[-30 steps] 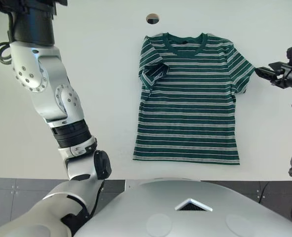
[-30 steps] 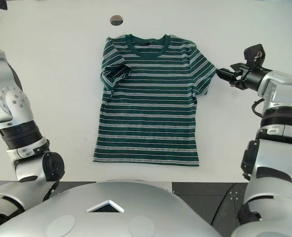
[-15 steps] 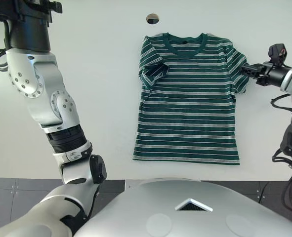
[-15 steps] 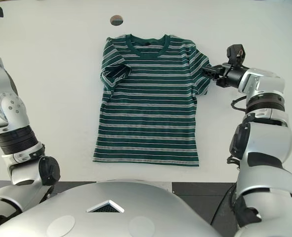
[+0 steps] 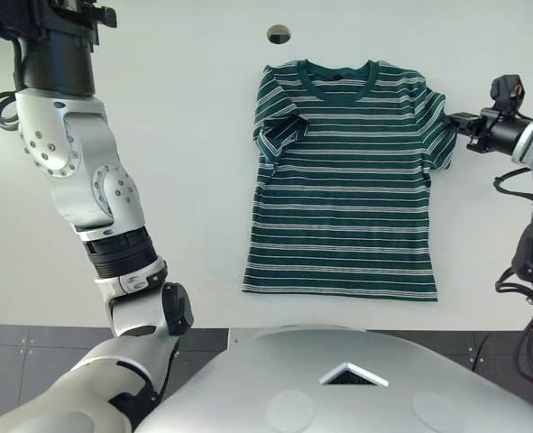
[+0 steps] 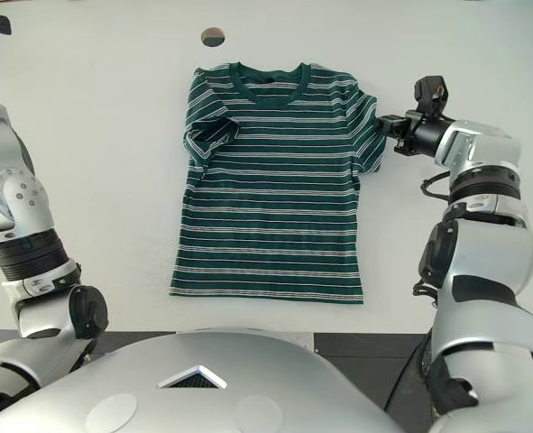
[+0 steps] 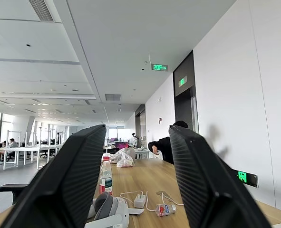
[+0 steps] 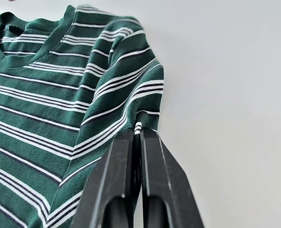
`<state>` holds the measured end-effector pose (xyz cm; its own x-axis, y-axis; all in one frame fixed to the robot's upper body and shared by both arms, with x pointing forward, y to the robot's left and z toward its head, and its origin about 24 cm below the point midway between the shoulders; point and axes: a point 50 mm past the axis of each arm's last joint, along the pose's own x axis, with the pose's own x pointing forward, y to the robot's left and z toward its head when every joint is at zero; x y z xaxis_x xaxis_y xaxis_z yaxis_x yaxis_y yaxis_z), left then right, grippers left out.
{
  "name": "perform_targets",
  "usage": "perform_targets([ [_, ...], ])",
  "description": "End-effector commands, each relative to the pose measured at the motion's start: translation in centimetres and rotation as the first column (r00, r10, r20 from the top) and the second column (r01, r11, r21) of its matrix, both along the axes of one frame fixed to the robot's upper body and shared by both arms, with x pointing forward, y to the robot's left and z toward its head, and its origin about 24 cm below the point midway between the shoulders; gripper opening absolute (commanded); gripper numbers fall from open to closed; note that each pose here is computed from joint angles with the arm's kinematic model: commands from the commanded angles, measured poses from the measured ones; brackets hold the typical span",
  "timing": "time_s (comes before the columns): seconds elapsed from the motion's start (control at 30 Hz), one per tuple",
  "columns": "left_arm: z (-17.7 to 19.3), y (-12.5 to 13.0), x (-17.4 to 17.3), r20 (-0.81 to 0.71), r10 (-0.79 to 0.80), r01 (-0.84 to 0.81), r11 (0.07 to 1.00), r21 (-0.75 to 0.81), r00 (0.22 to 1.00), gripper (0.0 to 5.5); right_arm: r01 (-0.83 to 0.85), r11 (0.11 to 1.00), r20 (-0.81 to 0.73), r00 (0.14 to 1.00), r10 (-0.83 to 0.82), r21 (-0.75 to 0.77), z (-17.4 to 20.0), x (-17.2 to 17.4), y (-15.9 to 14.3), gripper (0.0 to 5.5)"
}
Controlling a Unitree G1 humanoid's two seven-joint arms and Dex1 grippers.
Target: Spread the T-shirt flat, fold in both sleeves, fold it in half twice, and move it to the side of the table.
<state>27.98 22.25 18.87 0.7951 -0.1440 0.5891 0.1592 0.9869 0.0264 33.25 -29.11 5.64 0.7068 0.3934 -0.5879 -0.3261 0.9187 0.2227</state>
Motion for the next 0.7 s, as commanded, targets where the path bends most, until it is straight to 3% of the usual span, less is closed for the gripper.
perform_targets([
  [0.03, 0.3, 0.0, 0.3, 0.006, -0.006, 0.006, 1.0, -0.004, 1.0, 2.48, -0.019, 1.0, 0.061, 0.998, 0.02, -0.008, 2.1, 0.8, -0.1, 0.13],
  [0.33, 0.3, -0.3, 0.2, 0.012, -0.013, 0.013, 1.0, -0.009, 1.0, 2.48, -0.108, 0.994, 0.107, 0.988, 0.11, -0.026, 3.5, 0.9, 1.1, 0.13],
  [0.7, 0.5, -0.5, 0.4, 0.014, -0.03, 0.03, 0.999, -0.013, 0.999, 2.48, -0.234, 0.97, 0.104, 0.965, 0.24, -0.06, 2.6, 0.0, 5.0, 0.13],
])
